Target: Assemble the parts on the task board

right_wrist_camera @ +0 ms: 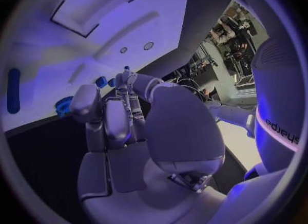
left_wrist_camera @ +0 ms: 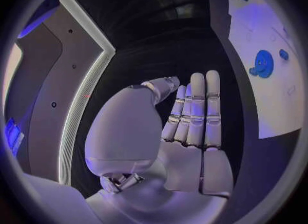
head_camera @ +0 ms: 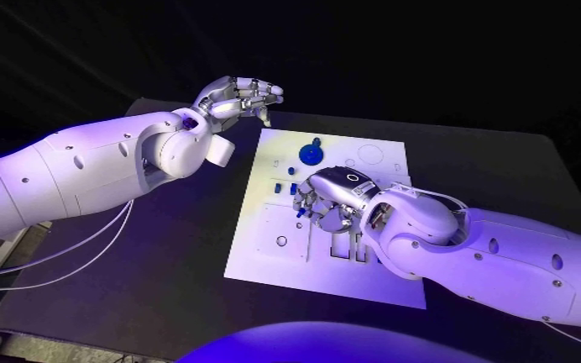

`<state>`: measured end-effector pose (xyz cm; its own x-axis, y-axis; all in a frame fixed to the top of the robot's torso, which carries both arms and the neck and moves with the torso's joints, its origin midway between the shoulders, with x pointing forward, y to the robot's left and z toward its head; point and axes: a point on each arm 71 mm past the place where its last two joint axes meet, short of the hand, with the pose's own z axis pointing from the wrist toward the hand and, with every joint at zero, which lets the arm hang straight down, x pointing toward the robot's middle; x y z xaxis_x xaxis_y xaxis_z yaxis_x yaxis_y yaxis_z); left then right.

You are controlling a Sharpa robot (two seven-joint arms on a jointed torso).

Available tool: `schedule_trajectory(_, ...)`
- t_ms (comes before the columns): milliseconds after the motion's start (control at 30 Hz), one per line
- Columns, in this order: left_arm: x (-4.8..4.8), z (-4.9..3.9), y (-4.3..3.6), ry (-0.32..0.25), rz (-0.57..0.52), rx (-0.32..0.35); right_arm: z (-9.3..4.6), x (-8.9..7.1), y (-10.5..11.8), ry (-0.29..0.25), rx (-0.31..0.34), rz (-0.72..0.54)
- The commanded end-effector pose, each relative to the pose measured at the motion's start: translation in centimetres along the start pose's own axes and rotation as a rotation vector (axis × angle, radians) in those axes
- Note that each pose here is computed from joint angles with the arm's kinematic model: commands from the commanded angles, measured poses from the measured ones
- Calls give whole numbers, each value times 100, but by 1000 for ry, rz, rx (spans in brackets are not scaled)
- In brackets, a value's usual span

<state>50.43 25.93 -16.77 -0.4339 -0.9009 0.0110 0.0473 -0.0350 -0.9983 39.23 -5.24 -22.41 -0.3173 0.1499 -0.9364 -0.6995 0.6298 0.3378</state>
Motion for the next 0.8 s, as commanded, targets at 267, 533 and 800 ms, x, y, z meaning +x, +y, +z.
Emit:
schedule_trajectory(267, 19, 22, 5, 9, -40, -1, 11, 115, 31, 26, -25, -35)
schedule_trajectory(533, 15, 24, 9, 9, -45, -4, 4, 152, 13, 28, -15, -47)
schedule_trajectory(800, 9, 24, 11, 9, -45, -5, 2, 163, -21, 29, -6, -58)
